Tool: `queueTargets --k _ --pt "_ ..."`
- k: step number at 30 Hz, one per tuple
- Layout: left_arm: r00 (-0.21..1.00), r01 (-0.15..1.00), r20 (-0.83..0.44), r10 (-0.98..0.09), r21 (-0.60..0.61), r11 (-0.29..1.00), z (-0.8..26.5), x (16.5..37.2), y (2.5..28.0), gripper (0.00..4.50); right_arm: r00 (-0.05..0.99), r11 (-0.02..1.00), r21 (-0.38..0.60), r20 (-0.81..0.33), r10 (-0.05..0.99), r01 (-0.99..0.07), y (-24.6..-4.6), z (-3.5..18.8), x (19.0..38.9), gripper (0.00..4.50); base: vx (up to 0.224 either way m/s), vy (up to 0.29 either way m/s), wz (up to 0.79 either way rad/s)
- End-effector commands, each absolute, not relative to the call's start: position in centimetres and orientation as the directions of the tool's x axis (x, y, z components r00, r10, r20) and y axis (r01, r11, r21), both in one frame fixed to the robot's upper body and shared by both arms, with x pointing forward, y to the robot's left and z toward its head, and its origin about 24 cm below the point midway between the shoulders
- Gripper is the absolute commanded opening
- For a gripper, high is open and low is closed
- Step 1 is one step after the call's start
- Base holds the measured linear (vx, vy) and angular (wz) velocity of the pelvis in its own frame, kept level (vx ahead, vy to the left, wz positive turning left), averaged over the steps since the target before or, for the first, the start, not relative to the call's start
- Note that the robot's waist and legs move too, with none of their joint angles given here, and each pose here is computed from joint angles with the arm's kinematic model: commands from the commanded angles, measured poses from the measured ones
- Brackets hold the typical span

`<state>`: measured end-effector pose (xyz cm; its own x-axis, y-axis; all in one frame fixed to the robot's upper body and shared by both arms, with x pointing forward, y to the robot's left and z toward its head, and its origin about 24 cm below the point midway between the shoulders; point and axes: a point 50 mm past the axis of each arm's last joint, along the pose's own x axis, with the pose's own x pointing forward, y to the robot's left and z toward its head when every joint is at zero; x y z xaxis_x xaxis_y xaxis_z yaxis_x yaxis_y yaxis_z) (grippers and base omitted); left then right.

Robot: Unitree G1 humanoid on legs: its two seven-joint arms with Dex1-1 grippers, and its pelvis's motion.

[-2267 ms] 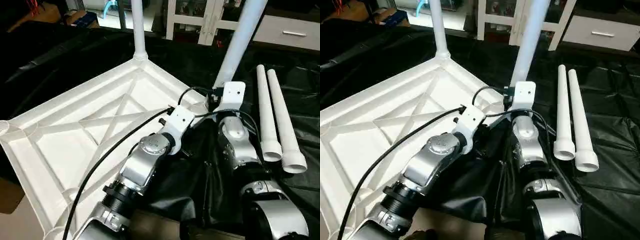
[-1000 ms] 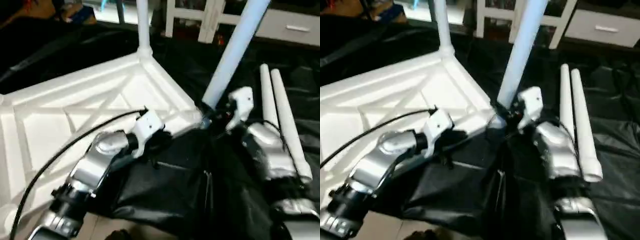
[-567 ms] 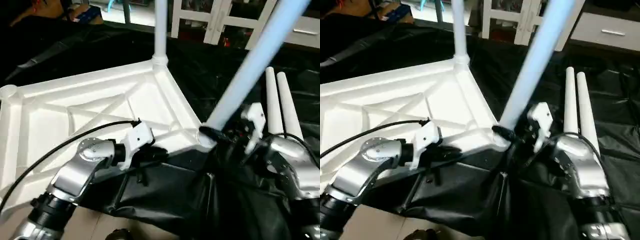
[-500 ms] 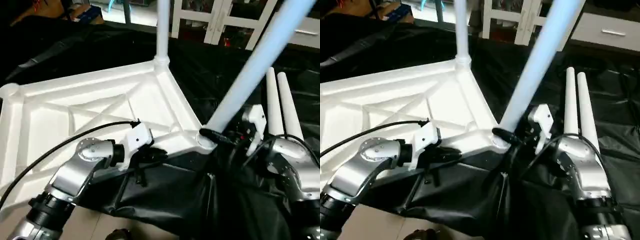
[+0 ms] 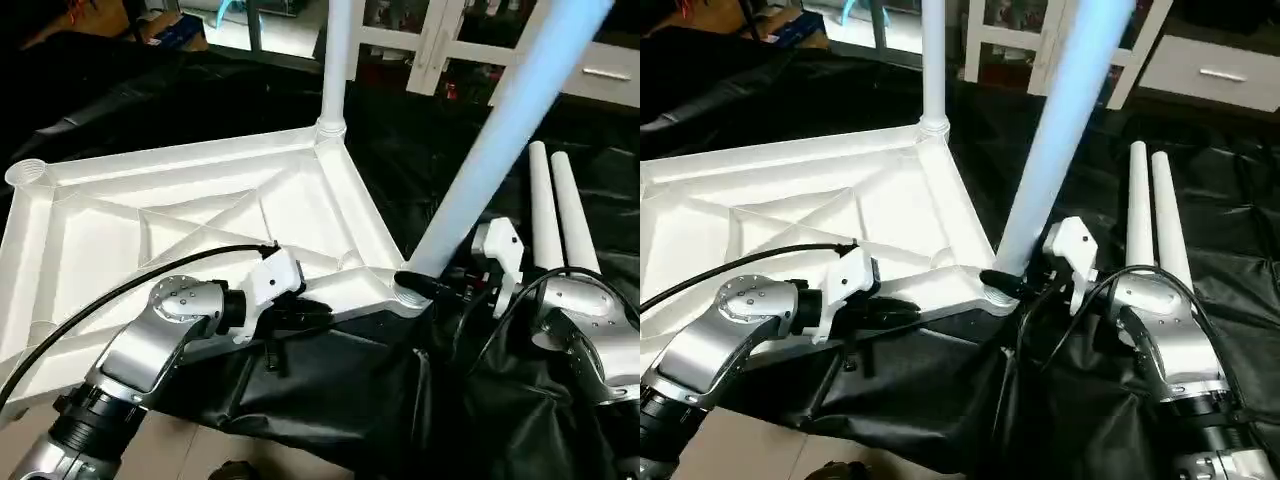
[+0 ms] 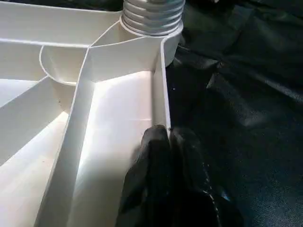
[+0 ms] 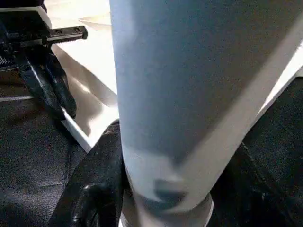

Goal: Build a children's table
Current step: Insert table leg to table base

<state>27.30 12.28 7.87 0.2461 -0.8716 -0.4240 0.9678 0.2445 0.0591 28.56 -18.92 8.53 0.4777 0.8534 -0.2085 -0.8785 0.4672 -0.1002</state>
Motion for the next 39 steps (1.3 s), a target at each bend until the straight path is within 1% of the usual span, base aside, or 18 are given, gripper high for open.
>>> queueTargets --k 1,2,4,7,11,12,14,15,16,17,18,22,25,28,33,39 --pt "0.163 0.986 -0.380 -0.911 0.091 0.139 9.1 26.8 11.0 0.00 0.417 0.530 0.101 -0.502 0.758 -0.842 -20.3 1.4 26.0 1.93 0.000 0.000 0.00" --pt "0.163 0.986 -0.380 -0.911 0.091 0.139 9.1 26.8 11.0 0.00 0.417 0.530 0.101 -0.502 0.758 -0.842 -20.3 1.4 26.0 1.93 0.000 0.000 0.00" --pt "0.166 0.986 -0.378 -0.911 0.090 0.143 9.0 26.8 11.0 0.00 0.451 0.565 0.114 -0.482 0.751 -0.817 -20.4 1.3 26.1 1.93 0.000 0.000 0.00" --pt "0.165 0.986 -0.379 -0.911 0.086 0.143 8.9 26.7 11.0 0.00 0.462 0.583 0.142 -0.474 0.750 -0.800 -20.5 0.9 25.9 1.93 0.000 0.000 0.00" --pt "0.151 0.988 -0.379 -0.913 0.075 0.132 8.8 26.6 10.8 0.00 0.455 0.590 0.201 -0.463 0.761 -0.782 -20.4 0.6 25.6 1.93 0.000 0.000 0.00" --pt "0.143 0.990 -0.377 -0.915 0.071 0.125 8.8 26.6 10.7 0.00 0.460 0.618 0.274 -0.466 0.756 -0.737 -20.4 0.0 25.7 1.93 0.000 0.000 0.00" --pt "0.142 0.990 -0.377 -0.915 0.071 0.124 8.8 26.6 10.6 0.00 0.463 0.630 0.295 -0.473 0.749 -0.718 -20.5 -0.2 25.7 1.93 0.000 0.000 0.00" --pt "0.140 0.990 -0.376 -0.916 0.070 0.123 8.8 26.6 10.6 0.00 0.457 0.657 0.305 -0.520 0.722 -0.690 -20.9 -0.8 25.8 1.93 0.000 0.000 0.00" --pt "0.140 0.990 -0.376 -0.916 0.070 0.122 8.8 26.6 10.6 0.00 0.449 0.661 0.290 -0.543 0.709 -0.692 -21.0 -1.0 25.8 1.93 0.000 0.000 0.00" --pt "0.140 0.990 -0.376 -0.916 0.070 0.122 8.8 26.6 10.6 0.00 0.449 0.661 0.290 -0.543 0.709 -0.692 -21.0 -1.0 25.8 1.93 0.000 0.000 0.00" --pt "0.139 0.990 -0.376 -0.916 0.071 0.121 8.8 26.5 10.6 0.00 0.437 0.657 0.262 -0.568 0.697 -0.707 -21.2 -1.2 25.7 1.93 0.000 0.000 0.00" --pt "0.143 0.990 -0.376 -0.916 0.072 0.125 8.8 26.5 10.6 0.00 0.435 0.640 0.240 -0.559 0.706 -0.730 -20.8 -0.8 25.9 1.93 0.000 0.000 0.00" --pt "0.150 0.988 -0.376 -0.914 0.073 0.133 8.8 26.5 10.7 0.00 0.424 0.611 0.179 -0.571 0.703 -0.771 -20.5 -0.7 25.8 1.93 0.000 0.000 0.00" --pt "0.153 0.988 -0.378 -0.913 0.073 0.135 8.8 26.4 10.8 0.00 0.411 0.585 0.156 -0.572 0.710 -0.796 -20.1 -0.8 25.4 1.93 0.000 0.000 0.00" --pt "0.155 0.988 -0.378 -0.913 0.074 0.137 8.8 26.4 10.8 0.00 0.410 0.573 0.154 -0.553 0.725 -0.805 -19.6 -0.9 24.8 1.93 0.000 0.000 0.00" --pt "0.146 0.989 -0.381 -0.913 0.072 0.128 8.7 26.4 10.6 0.00 0.463 0.601 0.140 -0.511 0.725 -0.787 -19.5 -0.6 25.1 1.93 0.000 0.000 0.00"
